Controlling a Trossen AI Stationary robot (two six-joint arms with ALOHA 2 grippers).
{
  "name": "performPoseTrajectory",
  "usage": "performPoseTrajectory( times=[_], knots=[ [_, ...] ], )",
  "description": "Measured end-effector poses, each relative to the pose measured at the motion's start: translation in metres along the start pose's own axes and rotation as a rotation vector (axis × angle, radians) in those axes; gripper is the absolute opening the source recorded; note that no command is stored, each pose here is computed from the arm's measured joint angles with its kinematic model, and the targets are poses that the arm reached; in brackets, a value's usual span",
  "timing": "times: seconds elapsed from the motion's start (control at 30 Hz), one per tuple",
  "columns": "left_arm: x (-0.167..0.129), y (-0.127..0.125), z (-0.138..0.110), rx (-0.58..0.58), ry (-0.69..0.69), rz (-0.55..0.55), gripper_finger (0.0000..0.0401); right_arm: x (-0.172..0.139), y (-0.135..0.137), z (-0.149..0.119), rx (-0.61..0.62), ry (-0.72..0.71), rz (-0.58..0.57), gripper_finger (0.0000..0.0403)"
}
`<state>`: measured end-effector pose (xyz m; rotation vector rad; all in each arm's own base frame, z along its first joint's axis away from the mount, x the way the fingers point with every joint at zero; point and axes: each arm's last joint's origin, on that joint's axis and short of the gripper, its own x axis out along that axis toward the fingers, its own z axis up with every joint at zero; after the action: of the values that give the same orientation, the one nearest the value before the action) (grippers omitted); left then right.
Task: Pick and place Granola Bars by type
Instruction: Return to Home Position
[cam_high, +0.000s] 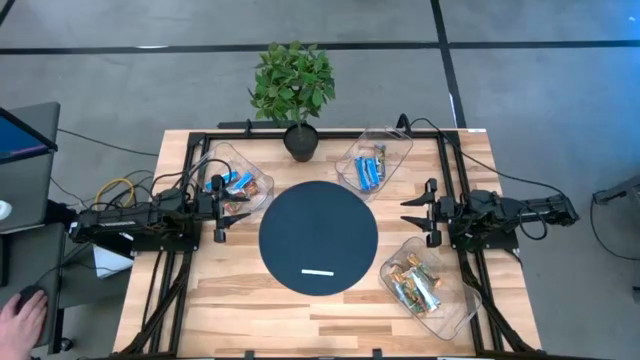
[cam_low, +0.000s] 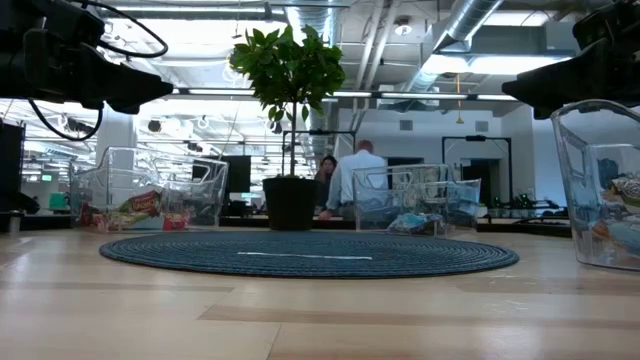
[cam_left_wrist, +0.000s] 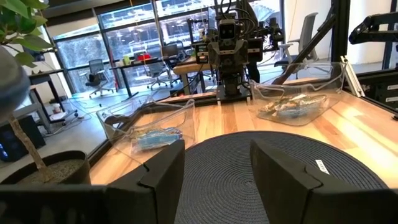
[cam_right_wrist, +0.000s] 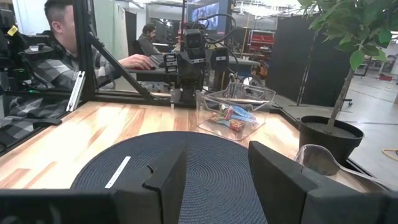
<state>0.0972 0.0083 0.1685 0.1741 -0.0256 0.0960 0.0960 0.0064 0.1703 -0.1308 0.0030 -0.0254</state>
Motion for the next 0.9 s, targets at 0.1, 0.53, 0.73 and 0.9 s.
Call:
performPoseTrajectory(
  times=[0.1, 0.53, 0.73, 0.9],
  knots=[
    [0.0000, 0.0000, 0.0001, 0.001, 0.000, -0.001, 0.0177, 0.0000, 0.0000, 0.0000, 0.000, 0.000, 0.000, 0.0166],
    [0.0000, 0.0000, 0.0000, 0.000, 0.000, 0.000, 0.0177, 0.0000, 0.0000, 0.0000, 0.000, 0.000, 0.000, 0.0166],
    [0.0000, 0.0000, 0.0001, 0.005, 0.000, -0.001, 0.0177, 0.0000, 0.0000, 0.0000, 0.000, 0.000, 0.000, 0.0166],
    [0.0000, 0.0000, 0.0000, 0.007, 0.000, -0.001, 0.0177, 0.0000, 0.0000, 0.0000, 0.000, 0.000, 0.000, 0.0166]
  ],
)
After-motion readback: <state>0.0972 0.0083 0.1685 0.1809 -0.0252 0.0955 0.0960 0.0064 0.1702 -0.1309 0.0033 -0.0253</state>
